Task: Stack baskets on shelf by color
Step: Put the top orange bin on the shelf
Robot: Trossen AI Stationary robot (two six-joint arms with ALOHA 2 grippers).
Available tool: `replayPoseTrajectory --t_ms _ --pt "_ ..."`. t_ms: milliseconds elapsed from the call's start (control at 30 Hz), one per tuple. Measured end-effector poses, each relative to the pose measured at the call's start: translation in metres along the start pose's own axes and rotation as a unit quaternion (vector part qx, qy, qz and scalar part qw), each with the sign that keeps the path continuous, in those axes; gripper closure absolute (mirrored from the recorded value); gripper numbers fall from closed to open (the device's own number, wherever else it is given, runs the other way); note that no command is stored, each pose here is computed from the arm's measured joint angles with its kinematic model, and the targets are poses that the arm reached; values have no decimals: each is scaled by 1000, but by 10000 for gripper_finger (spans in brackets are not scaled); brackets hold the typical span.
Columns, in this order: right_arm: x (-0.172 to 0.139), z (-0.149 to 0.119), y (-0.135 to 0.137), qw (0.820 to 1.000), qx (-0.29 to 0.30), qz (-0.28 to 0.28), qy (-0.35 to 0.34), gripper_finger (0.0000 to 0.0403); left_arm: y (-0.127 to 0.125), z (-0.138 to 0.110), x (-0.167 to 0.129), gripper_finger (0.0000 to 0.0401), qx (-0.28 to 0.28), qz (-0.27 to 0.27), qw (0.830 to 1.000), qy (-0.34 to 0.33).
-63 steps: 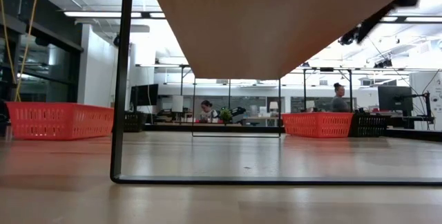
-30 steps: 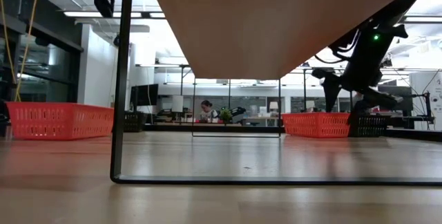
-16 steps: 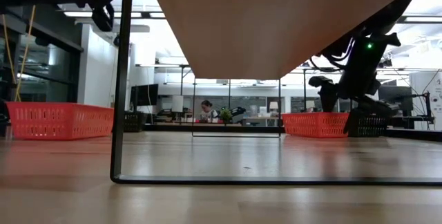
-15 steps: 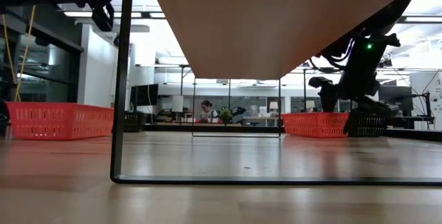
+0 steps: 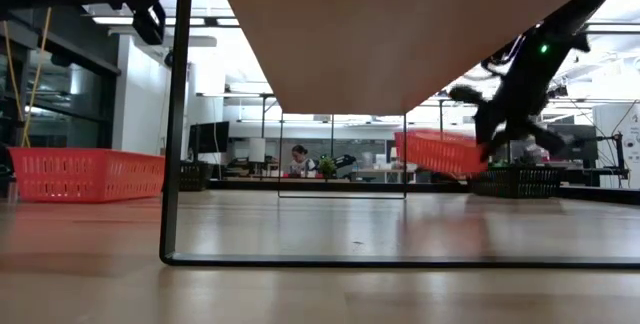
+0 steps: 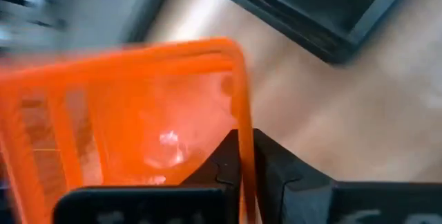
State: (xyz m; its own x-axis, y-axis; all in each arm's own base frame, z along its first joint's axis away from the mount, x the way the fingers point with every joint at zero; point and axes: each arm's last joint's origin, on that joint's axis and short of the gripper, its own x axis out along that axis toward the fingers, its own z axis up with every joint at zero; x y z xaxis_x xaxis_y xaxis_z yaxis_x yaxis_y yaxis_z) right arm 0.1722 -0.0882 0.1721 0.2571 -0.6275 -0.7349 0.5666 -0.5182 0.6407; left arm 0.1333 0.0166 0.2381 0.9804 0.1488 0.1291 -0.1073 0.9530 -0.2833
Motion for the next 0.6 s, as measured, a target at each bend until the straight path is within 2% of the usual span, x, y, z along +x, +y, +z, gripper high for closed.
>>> replayPoseTrajectory --t_ms 167,267,333,467,533,600 --pt "-38 19 21 993 -8 111 -42 399 0 -1 0 401 3 2 1000 4" --pt "-72 32 45 977 -40 200 -64 401 0 -1 0 401 4 2 1000 4" --pt "-98 40 64 956 -80 275 -60 401 0 -1 0 401 4 2 1000 4" --pt "-147 44 96 896 -175 408 1 402 0 -1 0 401 0 3 1000 4" --pt "-168 38 107 875 -216 432 40 403 0 -1 0 401 0 3 1000 4" --pt "-185 25 115 863 -259 427 81 403 0 -1 0 401 0 3 1000 4"
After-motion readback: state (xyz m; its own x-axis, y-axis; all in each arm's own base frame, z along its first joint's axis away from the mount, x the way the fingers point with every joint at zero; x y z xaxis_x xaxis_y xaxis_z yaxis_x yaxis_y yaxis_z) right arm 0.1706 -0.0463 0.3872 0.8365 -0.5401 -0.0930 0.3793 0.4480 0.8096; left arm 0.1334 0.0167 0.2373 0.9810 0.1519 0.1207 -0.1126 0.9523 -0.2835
